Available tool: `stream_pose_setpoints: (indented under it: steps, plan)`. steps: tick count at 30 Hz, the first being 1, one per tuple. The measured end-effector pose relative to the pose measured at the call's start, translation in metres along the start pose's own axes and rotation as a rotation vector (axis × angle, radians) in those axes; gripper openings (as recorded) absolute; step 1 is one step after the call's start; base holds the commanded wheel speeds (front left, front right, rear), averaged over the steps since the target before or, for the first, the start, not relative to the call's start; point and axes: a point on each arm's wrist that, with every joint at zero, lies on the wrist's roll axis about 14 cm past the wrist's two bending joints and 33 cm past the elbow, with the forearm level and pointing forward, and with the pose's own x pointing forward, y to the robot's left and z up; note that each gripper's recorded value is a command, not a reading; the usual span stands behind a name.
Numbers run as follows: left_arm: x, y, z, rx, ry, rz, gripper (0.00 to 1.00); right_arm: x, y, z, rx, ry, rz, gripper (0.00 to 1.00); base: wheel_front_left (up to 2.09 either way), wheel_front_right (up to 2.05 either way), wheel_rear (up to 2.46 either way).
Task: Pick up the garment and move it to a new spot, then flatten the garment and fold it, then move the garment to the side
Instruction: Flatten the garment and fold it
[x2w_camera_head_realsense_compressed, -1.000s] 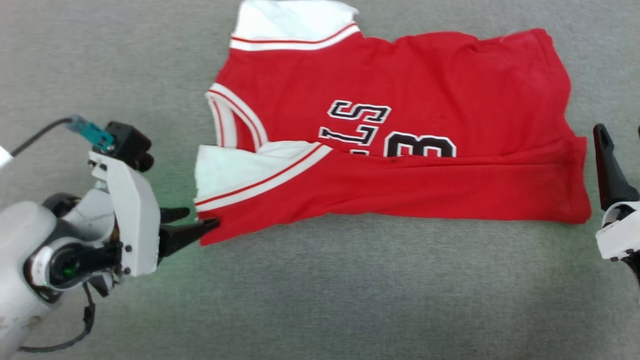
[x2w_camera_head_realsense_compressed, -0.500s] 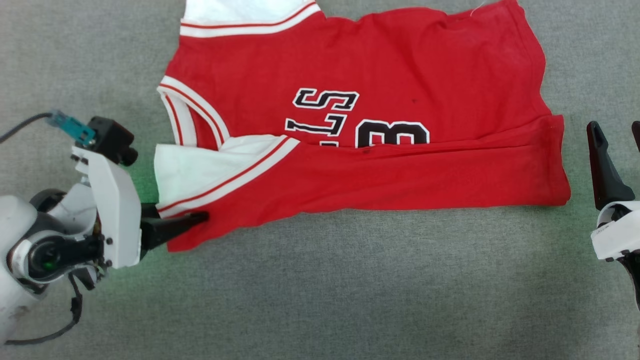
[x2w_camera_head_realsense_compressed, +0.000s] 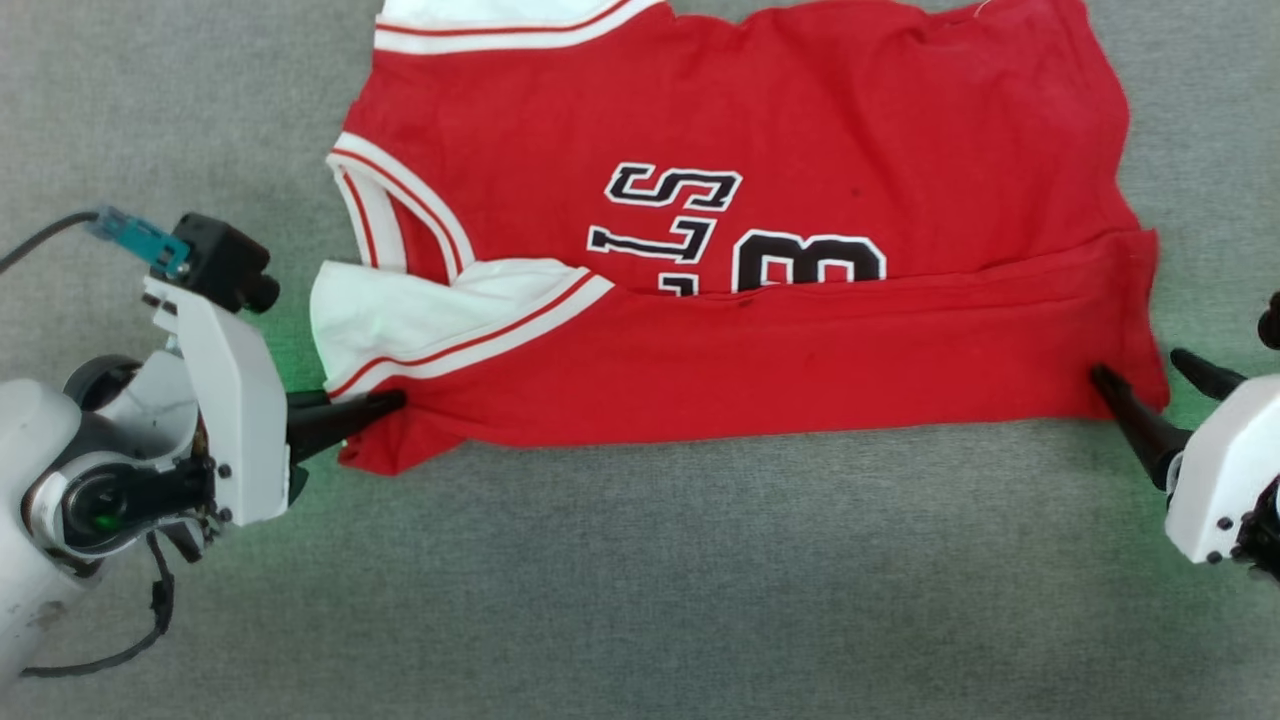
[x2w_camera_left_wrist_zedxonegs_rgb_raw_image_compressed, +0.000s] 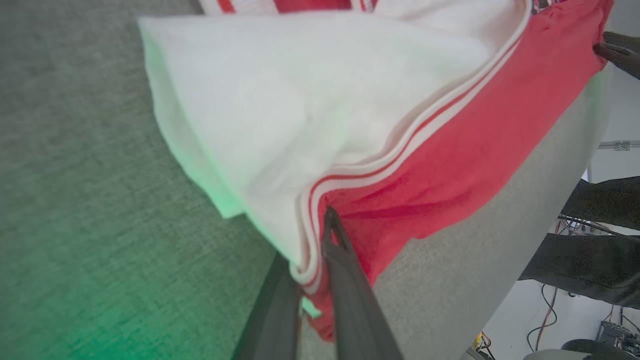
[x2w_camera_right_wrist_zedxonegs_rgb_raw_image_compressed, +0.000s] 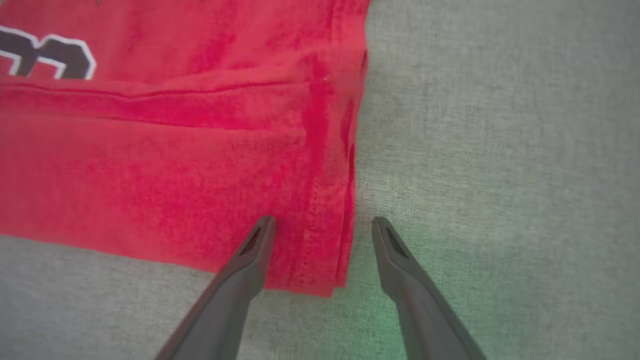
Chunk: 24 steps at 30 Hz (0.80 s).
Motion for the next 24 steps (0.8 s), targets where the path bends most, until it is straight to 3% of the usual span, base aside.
stream_pose_setpoints:
  steps: [7, 8, 9, 10, 11, 12, 24]
  plan:
    - [0.001, 0.000, 0.000, -0.003, -0.018, -0.012, 0.00, 0.012, 0.000, -0.013, -0.058, 0.188, 0.009, 1.00, 0.00, 0.00, 0.00]
    - [0.001, 0.000, 0.000, -0.002, -0.021, -0.013, 0.00, 0.013, 0.001, -0.013, -0.059, 0.196, 0.011, 0.91, 0.00, 0.00, 0.00]
    - [0.001, 0.001, -0.001, -0.005, -0.025, -0.013, 0.00, 0.015, 0.001, -0.012, -0.060, 0.202, 0.014, 0.48, 0.00, 0.00, 0.00]
    - [0.001, 0.001, -0.001, -0.007, -0.028, -0.014, 0.00, 0.016, 0.002, -0.011, -0.062, 0.205, 0.016, 0.35, 0.00, 0.00, 0.00]
    - [0.001, 0.001, -0.001, -0.009, -0.032, -0.013, 0.00, 0.016, 0.002, -0.010, -0.065, 0.204, 0.017, 0.04, 0.00, 0.00, 0.00]
    - [0.000, 0.002, -0.001, -0.010, -0.036, -0.014, 0.00, 0.017, 0.003, -0.009, -0.064, 0.201, 0.019, 0.00, 0.00, 0.00, 0.00]
    - [-0.014, -0.010, -0.012, -0.008, -0.103, -0.020, 0.00, 0.006, 0.010, -0.004, -0.057, 0.164, 0.039, 0.00, 0.00, 0.00, 0.00]
